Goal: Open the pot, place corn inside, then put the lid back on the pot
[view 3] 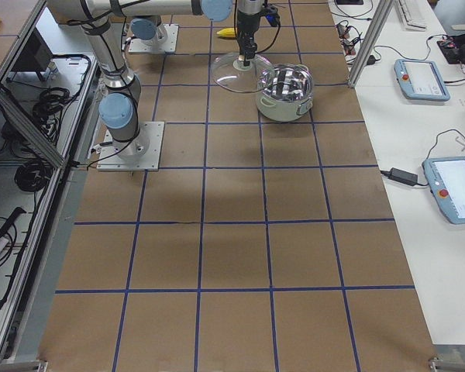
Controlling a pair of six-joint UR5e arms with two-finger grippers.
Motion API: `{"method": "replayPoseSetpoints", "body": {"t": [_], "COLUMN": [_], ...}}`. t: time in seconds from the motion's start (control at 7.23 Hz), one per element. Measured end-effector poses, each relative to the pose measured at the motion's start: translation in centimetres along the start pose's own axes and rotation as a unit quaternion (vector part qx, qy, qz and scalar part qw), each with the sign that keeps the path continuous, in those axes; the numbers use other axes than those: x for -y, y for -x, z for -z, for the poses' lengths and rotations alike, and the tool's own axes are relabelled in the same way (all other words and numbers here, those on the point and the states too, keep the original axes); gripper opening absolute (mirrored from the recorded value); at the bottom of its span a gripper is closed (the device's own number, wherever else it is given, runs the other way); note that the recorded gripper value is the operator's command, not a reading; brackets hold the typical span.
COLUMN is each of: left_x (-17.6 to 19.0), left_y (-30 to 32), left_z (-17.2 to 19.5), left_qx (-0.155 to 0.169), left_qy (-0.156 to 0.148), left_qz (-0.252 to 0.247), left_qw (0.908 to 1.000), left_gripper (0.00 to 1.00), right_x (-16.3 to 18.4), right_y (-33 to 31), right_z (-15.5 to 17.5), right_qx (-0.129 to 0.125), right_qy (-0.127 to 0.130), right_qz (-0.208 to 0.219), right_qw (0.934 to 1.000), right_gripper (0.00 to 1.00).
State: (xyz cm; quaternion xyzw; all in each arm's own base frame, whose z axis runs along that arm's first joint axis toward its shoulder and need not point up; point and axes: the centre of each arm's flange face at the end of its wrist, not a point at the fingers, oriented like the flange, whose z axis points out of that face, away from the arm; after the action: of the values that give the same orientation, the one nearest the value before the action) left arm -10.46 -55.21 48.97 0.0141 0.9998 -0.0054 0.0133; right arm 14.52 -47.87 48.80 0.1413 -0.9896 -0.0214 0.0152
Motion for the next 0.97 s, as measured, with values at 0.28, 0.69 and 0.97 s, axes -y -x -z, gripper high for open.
{"method": "replayPoseSetpoints", "body": {"t": [0.28,0.69,0.97], "left_x": [0.2,0.6,0.7], "left_y": [0.1,0.1,0.2], "left_z": [-0.7,-1.7,-1.7], "left_qx": [0.002,0.003,0.001], "left_qy": [0.006,0.014,0.01], "left_qz": [0.0,0.0,0.001], "left_qw": [1.0,0.9999,1.0], "left_gripper": [1.0,1.0,1.0], "right_x": [0.1,0.1,0.1], "right_y": [0.1,0.2,0.2], "right_z": [-0.1,-0.2,-0.2], "right_qx": [0.001,0.003,0.002], "right_qy": [-0.002,-0.002,-0.003], "right_qz": [-0.002,-0.003,-0.004], "right_qw": [1.0,1.0,1.0], "right_gripper": [0.27,0.27,0.27]}}
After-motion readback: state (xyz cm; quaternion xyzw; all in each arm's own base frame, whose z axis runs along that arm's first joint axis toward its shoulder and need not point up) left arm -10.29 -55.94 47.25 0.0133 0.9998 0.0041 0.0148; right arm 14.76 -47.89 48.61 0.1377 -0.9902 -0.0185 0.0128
